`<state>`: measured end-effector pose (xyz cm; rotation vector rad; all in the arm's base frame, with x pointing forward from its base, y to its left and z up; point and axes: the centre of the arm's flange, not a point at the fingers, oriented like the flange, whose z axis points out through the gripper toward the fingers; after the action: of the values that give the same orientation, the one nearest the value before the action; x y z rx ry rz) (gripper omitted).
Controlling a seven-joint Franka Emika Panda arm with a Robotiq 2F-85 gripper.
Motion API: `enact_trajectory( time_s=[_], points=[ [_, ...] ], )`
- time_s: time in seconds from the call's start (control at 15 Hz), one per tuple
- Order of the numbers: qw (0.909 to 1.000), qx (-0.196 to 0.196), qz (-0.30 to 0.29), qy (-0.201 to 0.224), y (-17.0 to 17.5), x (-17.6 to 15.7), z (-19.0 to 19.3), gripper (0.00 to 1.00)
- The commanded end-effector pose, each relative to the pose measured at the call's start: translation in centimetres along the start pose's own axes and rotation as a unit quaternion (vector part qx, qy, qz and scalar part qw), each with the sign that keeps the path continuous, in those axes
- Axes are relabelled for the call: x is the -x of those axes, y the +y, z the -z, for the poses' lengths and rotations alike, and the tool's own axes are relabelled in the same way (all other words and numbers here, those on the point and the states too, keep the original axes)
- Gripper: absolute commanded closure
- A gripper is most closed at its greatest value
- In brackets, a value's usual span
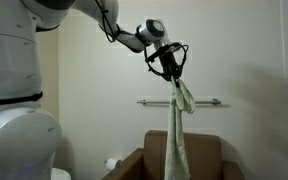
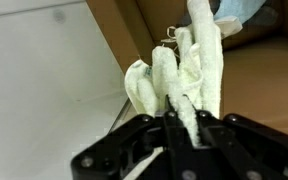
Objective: Hang some of the things on the seat of the couch on the armrest
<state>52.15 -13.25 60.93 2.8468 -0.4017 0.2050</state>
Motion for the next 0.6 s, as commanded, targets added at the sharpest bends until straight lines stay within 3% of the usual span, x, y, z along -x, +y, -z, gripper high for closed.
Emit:
enact_trajectory(
  time_s=[0.0, 0.2, 0.53],
  points=[
    [0.9956, -0.01, -0.09, 0.024, 4.5, -2.9, 3.1, 0.97],
    [0.9859, -0.014, -0.163, 0.035, 10.7, -4.2, 4.8, 0.97],
    [0.963, -0.002, -0.269, 0.01, 18.5, -5.8, 0.6, 0.97]
  ],
)
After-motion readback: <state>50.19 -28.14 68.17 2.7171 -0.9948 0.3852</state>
